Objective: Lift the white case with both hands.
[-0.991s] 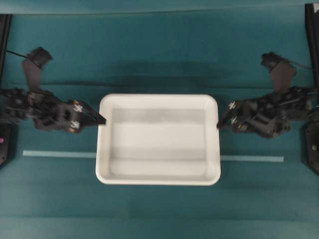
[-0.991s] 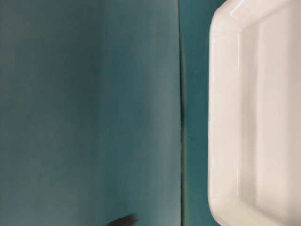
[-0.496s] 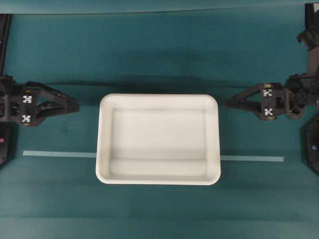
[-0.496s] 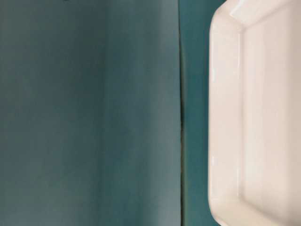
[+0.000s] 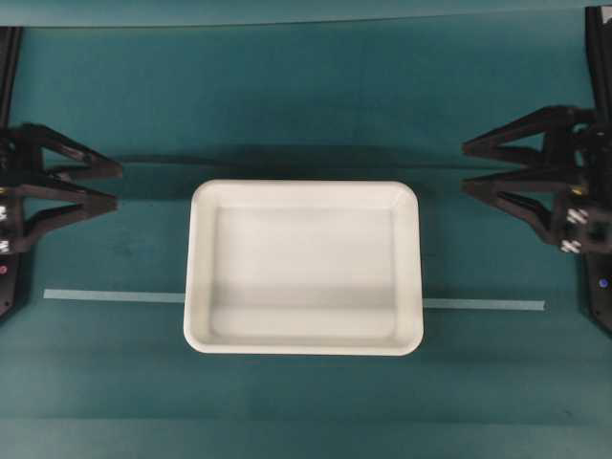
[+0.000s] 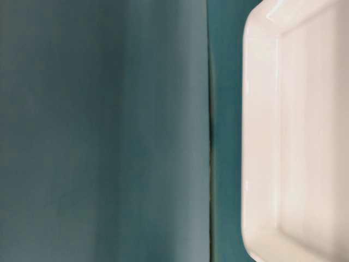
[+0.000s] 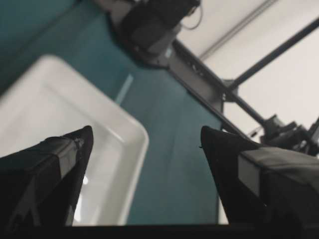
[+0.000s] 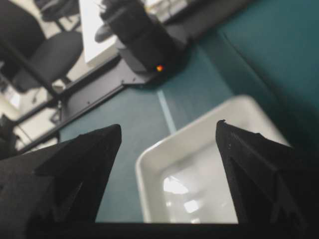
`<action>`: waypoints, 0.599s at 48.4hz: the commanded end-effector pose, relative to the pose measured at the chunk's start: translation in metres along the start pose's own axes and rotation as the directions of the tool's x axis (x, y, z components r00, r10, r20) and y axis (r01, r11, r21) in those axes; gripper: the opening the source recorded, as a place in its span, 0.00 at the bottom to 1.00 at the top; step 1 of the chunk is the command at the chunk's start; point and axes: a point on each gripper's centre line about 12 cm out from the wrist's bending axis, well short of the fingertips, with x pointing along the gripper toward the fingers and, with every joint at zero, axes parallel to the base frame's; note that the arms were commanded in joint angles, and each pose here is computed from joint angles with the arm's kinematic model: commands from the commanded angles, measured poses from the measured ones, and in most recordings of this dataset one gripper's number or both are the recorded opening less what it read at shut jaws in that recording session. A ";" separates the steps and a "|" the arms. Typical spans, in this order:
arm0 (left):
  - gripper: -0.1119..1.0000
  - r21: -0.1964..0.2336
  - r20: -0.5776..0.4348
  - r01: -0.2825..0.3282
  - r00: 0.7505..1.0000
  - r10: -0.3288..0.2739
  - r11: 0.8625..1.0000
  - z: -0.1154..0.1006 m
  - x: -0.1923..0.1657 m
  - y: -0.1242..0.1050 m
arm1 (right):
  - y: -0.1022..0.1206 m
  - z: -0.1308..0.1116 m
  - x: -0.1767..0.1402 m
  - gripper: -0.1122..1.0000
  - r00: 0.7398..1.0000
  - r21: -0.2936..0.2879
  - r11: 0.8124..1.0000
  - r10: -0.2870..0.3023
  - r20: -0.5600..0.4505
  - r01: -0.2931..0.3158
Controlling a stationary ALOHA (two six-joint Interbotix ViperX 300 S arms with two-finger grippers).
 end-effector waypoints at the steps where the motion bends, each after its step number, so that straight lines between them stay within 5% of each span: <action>1: 0.94 0.078 0.039 0.030 0.999 -0.033 0.997 0.013 -0.005 -0.010 | 0.009 0.008 -0.005 0.85 0.999 -0.093 0.995 0.037 0.028 -0.034; 8: 0.94 0.201 0.070 0.042 0.996 -0.057 0.979 0.019 -0.014 -0.015 | 0.016 0.012 -0.016 0.85 0.997 -0.209 0.976 0.070 0.040 -0.060; 15: 0.94 0.288 0.089 0.044 0.993 -0.073 0.957 0.022 -0.019 -0.018 | 0.020 0.014 -0.024 0.85 0.994 -0.258 0.963 0.092 0.053 -0.076; 29: 0.94 0.310 0.091 0.044 0.993 -0.076 0.950 0.023 -0.020 -0.018 | 0.018 0.010 -0.028 0.85 0.994 -0.264 0.961 0.095 0.052 -0.078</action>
